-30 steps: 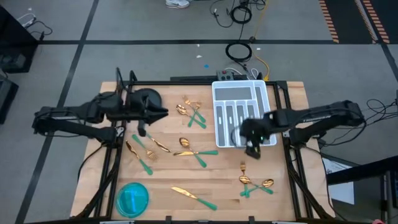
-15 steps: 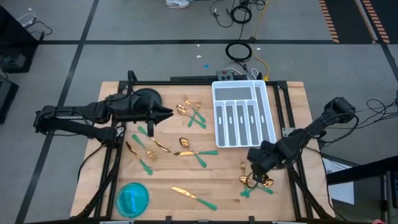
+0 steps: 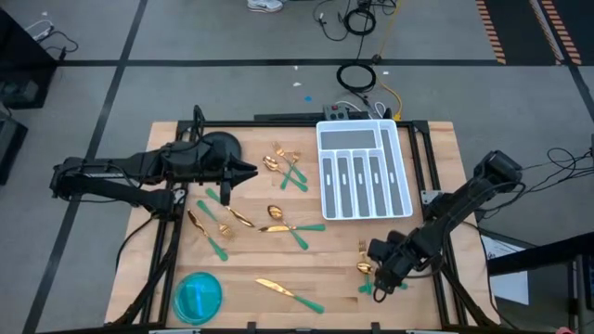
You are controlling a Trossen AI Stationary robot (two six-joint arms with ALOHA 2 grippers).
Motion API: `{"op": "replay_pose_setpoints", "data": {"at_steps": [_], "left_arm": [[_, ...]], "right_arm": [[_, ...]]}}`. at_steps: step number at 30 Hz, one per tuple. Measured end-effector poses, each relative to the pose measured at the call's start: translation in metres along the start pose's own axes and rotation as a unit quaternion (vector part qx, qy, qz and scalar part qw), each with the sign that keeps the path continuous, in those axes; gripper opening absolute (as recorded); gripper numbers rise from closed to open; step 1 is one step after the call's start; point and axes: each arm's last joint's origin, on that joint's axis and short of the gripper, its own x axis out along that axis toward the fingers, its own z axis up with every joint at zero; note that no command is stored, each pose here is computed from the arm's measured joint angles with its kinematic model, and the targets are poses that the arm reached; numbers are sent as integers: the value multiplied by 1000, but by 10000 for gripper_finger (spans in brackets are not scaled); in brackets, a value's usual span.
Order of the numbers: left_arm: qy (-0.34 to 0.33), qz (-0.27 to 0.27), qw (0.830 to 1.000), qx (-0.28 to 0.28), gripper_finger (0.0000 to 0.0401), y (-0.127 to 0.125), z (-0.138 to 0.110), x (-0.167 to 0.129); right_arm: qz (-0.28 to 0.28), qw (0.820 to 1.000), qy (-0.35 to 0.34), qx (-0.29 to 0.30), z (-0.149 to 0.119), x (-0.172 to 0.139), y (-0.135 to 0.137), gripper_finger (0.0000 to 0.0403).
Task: Sort silverware
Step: Put the green spoon into the white silverware organizer
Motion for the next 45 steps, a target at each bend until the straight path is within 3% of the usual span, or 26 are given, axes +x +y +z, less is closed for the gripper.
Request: {"op": "replay_pose_setpoints", "data": {"at_steps": [17, 21, 29, 45], "left_arm": [[20, 9, 1000, 2, 82, 2, -7, 6], [21, 19, 1000, 3, 82, 2, -8, 8], [34, 23, 999, 4, 82, 3, -11, 15], [59, 30, 998, 8, 82, 3, -17, 28]], "right_arm": [[-91, 996, 18, -15, -4, 45, -2, 262], [-101, 995, 20, -6, -4, 47, -3, 205], [-88, 996, 17, 10, -4, 45, -2, 16], [-80, 995, 9, 59, -2, 40, 1, 1]]}}
